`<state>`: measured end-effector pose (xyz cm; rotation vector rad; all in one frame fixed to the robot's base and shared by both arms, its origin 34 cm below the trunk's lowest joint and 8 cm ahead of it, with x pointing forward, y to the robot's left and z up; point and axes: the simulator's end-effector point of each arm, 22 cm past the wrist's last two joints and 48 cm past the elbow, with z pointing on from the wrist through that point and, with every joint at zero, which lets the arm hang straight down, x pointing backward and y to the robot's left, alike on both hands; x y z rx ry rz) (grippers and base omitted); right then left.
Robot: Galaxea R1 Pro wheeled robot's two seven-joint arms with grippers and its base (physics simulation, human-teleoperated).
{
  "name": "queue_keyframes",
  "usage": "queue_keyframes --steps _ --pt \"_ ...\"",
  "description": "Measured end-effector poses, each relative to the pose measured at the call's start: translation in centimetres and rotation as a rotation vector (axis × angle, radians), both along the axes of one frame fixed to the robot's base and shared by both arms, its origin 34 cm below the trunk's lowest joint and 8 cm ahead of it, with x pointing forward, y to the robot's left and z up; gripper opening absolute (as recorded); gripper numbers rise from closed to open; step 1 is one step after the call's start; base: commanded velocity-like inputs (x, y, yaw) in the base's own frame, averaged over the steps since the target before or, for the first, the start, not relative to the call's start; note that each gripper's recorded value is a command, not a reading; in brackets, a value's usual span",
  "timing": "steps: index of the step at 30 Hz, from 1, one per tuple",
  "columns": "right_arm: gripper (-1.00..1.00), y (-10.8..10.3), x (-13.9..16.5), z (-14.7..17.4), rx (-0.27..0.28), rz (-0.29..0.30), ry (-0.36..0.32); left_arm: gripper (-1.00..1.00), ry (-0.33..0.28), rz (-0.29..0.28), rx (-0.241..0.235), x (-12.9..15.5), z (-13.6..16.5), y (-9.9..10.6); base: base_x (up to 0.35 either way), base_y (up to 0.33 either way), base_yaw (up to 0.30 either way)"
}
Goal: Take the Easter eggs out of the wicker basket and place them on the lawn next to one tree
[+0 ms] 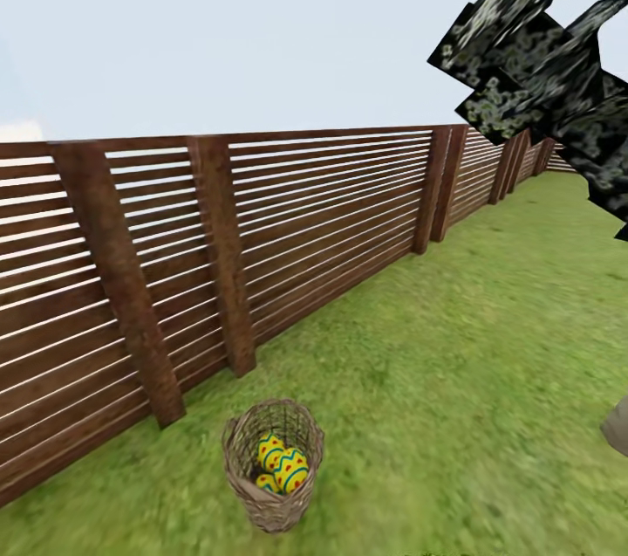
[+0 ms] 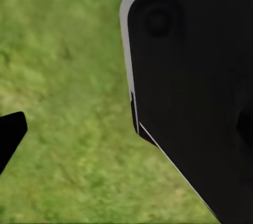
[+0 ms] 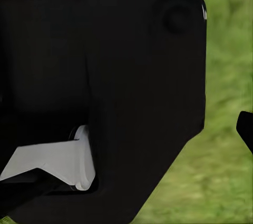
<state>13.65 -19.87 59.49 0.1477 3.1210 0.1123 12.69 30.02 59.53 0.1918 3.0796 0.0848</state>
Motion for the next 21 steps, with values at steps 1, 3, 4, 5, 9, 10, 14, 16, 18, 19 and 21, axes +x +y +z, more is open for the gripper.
queue_keyframes --steps 1,3,4,5,9,10,14,16,18,19,21 --pt "1.00 0.0 0.0 0.0 0.000 0.000 0.000 1.00 -0.004 0.000 0.000 0.1 0.0 0.0 0.024 0.024 -0.276" --pt "1.00 0.0 0.1 0.0 0.000 0.000 -0.001 1.00 -0.013 0.000 -0.001 0.3 0.0 0.0 0.051 0.042 -0.276" --pt "1.00 0.0 0.1 0.0 0.000 0.000 -0.002 1.00 -0.016 0.000 -0.002 0.4 0.0 0.0 0.129 0.103 -0.263" --pt "1.00 0.0 0.1 0.0 0.000 0.001 -0.002 1.00 -0.019 0.000 -0.002 0.4 0.0 0.0 0.151 0.121 -0.238" --pt "1.00 0.2 0.2 0.0 0.002 0.002 -0.005 1.00 -0.023 -0.001 -0.002 0.5 0.0 -0.1 0.167 0.138 -0.107" --pt "1.00 0.3 0.2 0.0 0.004 0.002 -0.006 1.00 -0.023 -0.001 -0.002 0.6 0.0 -0.1 0.096 0.082 -0.042" --pt "1.00 0.5 0.2 0.0 0.006 0.003 -0.004 1.00 -0.025 0.005 -0.001 0.6 0.0 0.0 0.045 0.039 -0.020" --pt "1.00 0.9 0.2 0.1 0.011 0.003 -0.003 1.00 -0.027 0.014 0.001 0.6 0.0 0.1 0.018 0.015 -0.008" --pt "1.00 1.3 0.2 0.1 0.016 0.003 -0.003 1.00 -0.030 0.021 0.002 0.7 0.0 0.1 0.009 0.008 -0.004" --pt "1.00 1.4 0.1 0.1 0.016 0.002 -0.003 1.00 -0.030 0.023 0.003 0.7 0.0 0.1 0.023 0.004 -0.002" --pt "1.00 1.4 0.1 0.1 0.018 0.002 -0.003 1.00 -0.030 0.027 0.006 0.7 0.1 0.2 0.087 0.010 -0.002"
